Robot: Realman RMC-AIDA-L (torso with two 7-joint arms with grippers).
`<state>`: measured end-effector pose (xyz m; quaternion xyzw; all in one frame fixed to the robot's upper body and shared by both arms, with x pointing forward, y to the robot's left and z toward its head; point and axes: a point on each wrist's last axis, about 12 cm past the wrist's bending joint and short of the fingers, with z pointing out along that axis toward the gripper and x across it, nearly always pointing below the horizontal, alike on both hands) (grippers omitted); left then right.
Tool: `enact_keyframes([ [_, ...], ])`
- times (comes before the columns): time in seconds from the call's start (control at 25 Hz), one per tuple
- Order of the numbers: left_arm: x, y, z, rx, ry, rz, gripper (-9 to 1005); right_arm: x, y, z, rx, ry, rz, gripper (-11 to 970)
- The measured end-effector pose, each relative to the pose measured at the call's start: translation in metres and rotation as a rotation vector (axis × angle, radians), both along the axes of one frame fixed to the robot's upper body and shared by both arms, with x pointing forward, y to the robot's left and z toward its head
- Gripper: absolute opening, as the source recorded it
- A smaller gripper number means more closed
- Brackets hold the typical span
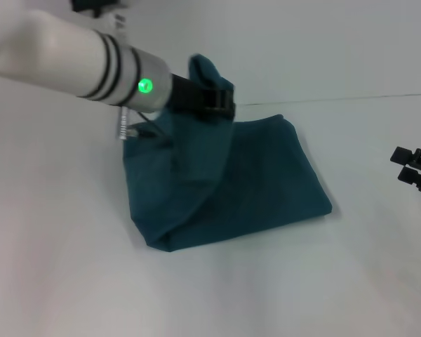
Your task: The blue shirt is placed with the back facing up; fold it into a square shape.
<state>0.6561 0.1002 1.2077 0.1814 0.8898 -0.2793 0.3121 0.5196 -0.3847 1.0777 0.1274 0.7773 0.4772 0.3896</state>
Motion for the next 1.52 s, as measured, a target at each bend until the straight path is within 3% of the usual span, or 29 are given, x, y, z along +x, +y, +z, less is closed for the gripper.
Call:
enact_keyframes([
  [0.2,0.004,-0.020,-0.006,0.005,0.009,-0.023,62,-0.002,-0.001,-0.001,0.001,0.004,-0.003,738],
  [0.64,0.005,-0.034,0.002,-0.002,-0.007,-0.063,92,-0.004,0.000,-0.004,-0.010,0.020,0.006,733],
  [0.88,0.006,-0.040,-0.003,0.005,-0.004,-0.059,136,-0.004,0.001,-0.005,-0.010,0.022,0.008,730],
  [1.16,0.007,-0.045,0.000,-0.129,-0.035,-0.044,222,-0.006,-0.001,-0.006,-0.008,0.025,0.002,727],
  [1.32,0.002,-0.029,0.003,-0.291,-0.071,-0.064,388,-0.006,-0.002,-0.005,-0.011,0.025,0.001,725],
  [1.52,-0.003,0.021,-0.018,-0.394,0.026,0.039,599,-0.004,-0.005,-0.004,-0.039,0.039,0.018,722],
])
